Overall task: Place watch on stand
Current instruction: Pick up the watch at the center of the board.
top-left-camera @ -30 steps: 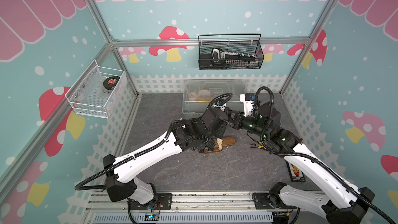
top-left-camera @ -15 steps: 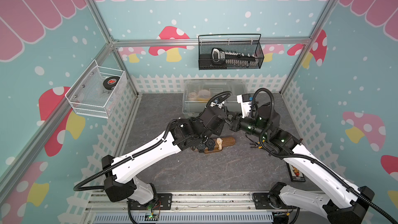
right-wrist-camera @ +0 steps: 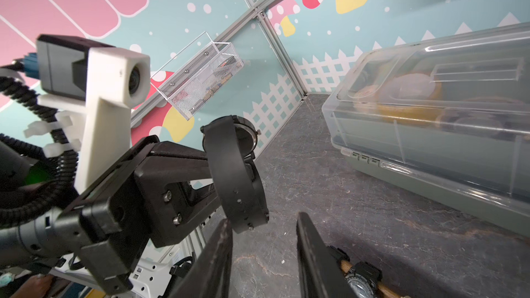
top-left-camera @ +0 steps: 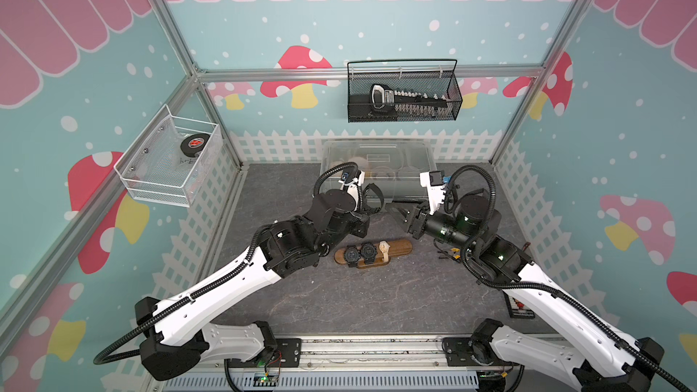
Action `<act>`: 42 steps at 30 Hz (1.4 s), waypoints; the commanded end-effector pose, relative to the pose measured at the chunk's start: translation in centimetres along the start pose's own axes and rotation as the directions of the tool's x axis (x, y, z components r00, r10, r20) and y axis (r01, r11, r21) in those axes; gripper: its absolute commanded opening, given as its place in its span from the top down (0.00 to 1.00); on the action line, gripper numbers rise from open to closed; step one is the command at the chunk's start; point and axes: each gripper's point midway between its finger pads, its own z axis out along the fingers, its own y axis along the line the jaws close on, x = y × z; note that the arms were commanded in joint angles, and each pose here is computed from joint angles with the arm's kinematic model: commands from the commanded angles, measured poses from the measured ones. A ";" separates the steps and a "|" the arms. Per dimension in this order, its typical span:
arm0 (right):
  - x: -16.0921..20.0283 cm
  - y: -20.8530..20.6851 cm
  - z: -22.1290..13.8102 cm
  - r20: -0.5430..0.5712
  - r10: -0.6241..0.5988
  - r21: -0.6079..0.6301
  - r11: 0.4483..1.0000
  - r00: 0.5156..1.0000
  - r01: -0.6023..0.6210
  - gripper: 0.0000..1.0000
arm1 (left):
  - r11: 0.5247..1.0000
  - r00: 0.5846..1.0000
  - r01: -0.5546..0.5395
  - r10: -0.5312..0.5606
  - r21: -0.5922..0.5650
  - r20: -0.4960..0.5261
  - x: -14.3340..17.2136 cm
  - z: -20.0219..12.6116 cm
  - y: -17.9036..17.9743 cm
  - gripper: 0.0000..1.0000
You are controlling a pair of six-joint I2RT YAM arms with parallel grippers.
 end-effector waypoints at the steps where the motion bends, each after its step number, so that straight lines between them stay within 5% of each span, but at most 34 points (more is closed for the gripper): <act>1: -0.3 1.7 -0.2 0.006 -0.031 -0.090 0.995 1.000 0.031 0.62 | 0.998 0.997 -0.034 0.031 0.044 0.071 -0.8 -0.5 -0.4 1.00; 9: -0.3 5.2 0.4 -0.093 -0.038 -0.302 0.953 0.995 0.008 0.59 | 0.990 0.985 -0.123 0.114 0.063 0.128 -0.1 -1.7 0.0 1.00; 26: -0.4 7.4 1.4 -0.206 0.037 -0.512 0.848 0.978 -0.139 0.61 | 0.963 0.972 -0.222 0.207 0.152 0.113 1.8 -2.3 -1.1 1.00; 30: 0.0 6.9 1.8 -0.224 0.052 -0.501 0.850 0.973 -0.161 0.71 | 0.963 0.971 -0.226 0.211 0.149 0.111 1.9 -2.4 -1.0 1.00; 34: 0.5 6.2 2.3 -0.233 0.071 -0.480 0.859 0.970 -0.178 0.93 | 0.965 0.971 -0.221 0.204 0.144 0.123 1.4 -2.7 -0.9 1.00; 39: 0.6 5.8 2.0 -0.200 0.067 -0.461 0.874 0.978 -0.154 1.00 | 0.976 0.978 -0.176 0.159 0.125 0.135 0.7 -3.1 -0.4 0.57; 42: 0.4 5.5 1.8 -0.169 0.054 -0.440 0.889 0.984 -0.124 1.00 | 0.982 0.981 -0.147 0.129 0.123 0.144 0.2 -3.5 -0.2 0.49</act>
